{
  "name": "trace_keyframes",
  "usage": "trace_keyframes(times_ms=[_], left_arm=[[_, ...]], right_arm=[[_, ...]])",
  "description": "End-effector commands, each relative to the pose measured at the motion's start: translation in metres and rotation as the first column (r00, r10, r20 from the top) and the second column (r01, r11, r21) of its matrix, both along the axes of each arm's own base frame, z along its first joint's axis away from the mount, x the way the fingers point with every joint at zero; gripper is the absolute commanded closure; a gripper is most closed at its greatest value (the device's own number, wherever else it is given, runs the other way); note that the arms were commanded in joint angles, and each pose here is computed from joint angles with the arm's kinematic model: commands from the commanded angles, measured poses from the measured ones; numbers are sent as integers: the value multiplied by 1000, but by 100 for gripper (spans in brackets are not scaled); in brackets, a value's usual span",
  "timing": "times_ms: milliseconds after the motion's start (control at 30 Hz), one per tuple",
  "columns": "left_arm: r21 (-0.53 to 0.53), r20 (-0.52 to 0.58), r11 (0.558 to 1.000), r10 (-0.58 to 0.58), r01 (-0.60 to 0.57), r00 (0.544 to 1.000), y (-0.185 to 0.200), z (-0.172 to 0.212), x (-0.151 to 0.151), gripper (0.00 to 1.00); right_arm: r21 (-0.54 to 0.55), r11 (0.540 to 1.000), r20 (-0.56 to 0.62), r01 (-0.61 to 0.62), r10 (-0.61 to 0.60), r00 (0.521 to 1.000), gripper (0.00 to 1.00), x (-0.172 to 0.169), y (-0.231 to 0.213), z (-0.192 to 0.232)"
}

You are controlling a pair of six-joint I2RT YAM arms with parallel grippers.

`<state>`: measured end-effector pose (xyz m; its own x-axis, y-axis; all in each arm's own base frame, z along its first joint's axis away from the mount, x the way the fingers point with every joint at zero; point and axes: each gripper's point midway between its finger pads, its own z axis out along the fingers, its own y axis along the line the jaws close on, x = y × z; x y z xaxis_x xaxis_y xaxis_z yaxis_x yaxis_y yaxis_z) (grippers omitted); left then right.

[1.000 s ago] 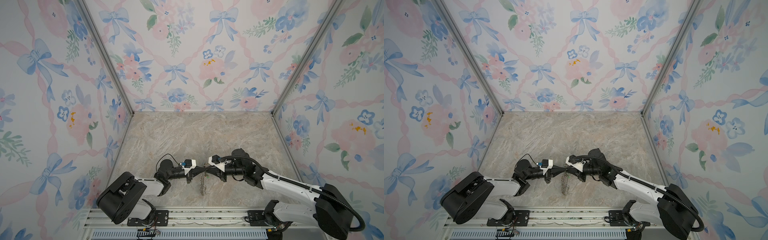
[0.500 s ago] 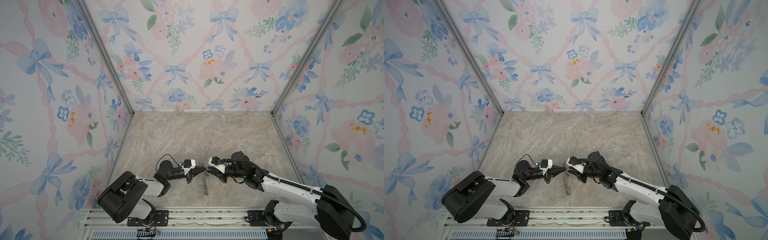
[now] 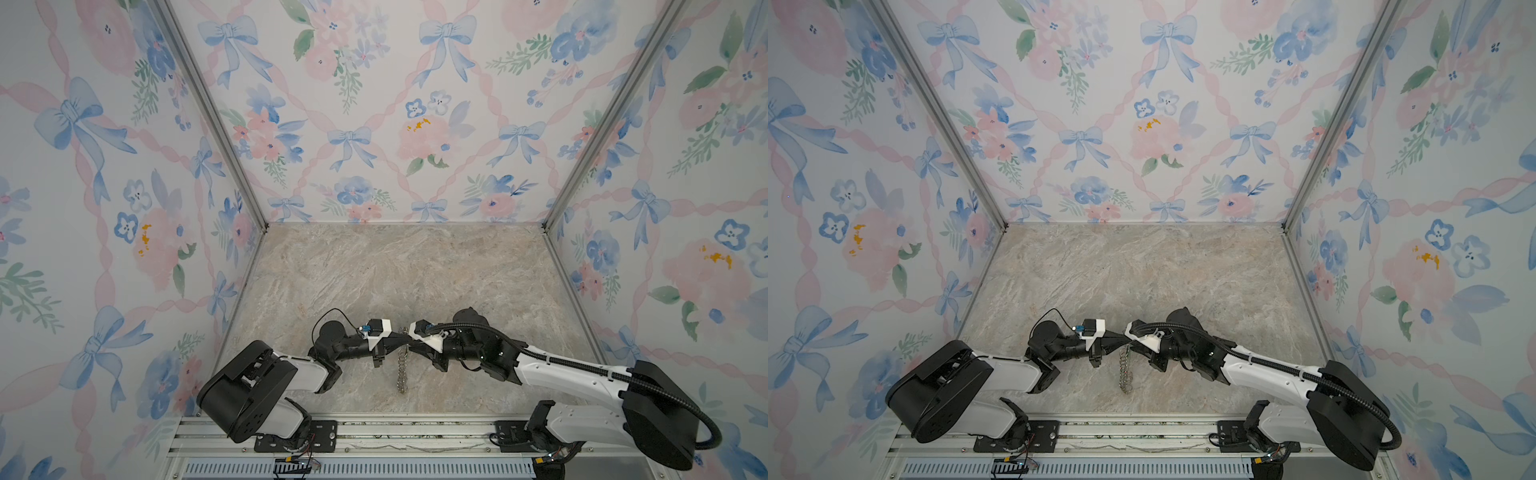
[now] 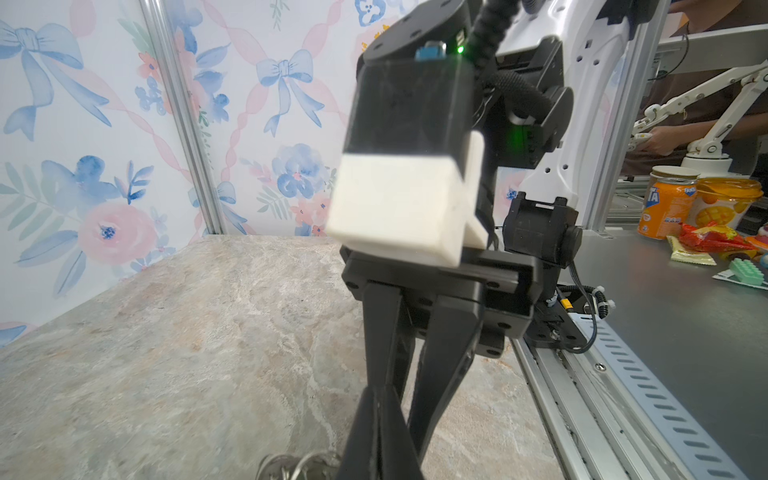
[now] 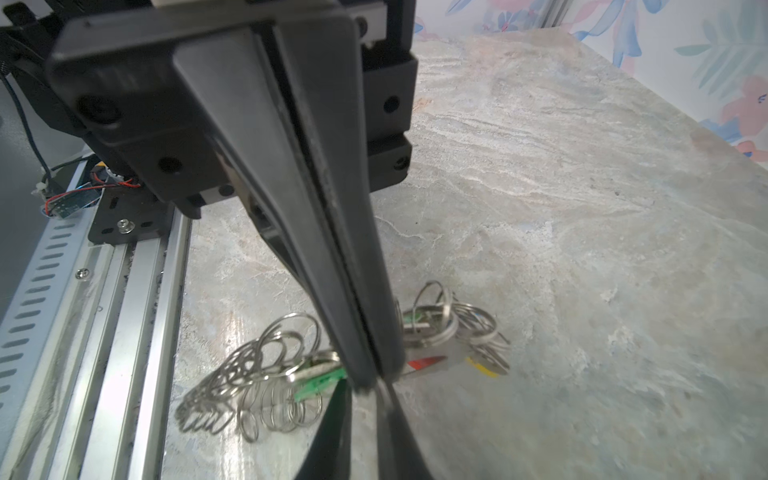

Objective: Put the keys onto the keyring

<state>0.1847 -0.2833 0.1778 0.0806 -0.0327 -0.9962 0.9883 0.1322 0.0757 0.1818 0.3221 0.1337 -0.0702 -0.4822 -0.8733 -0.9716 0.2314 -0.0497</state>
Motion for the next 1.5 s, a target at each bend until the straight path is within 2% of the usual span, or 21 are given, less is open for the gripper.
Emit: trace_keyframes(times_ms=[0,267,433,600,733,867,1067,1133,1267,1367,1467], left_arm=[[-39,34,999,-3,5,999,-1,12,-3,100],[-37,28,999,6,-5,1000,0,10,-2,100],[-39,24,999,35,-34,999,1,10,3,100],[-43,20,988,146,-145,989,6,9,20,100],[-25,16,971,238,-238,971,12,4,35,100],[-24,18,965,262,-262,965,14,3,38,100],[-27,22,963,267,-267,963,14,4,38,100],[-27,23,963,269,-268,963,14,4,39,100],[-31,19,962,271,-271,962,15,5,39,100],[-33,16,960,278,-278,960,15,6,40,100],[-32,14,956,291,-290,957,16,5,42,100]], right_arm=[[20,1000,44,11,-12,999,85,5,6,17],[7,995,84,104,-105,991,82,20,-19,27],[28,994,77,101,-103,992,81,19,-25,33],[57,995,7,82,-83,997,78,11,-21,32],[64,990,-89,126,-120,989,74,10,-17,29],[68,984,-189,165,-150,970,70,6,-8,25],[18,987,-228,161,-153,962,62,-9,10,11],[-12,976,-230,217,-214,949,61,-3,10,6],[-125,914,-199,386,-404,893,58,23,-3,-13],[-155,892,-175,424,-447,877,59,31,-6,-19],[-164,884,-178,438,-463,868,65,35,-4,-21]])
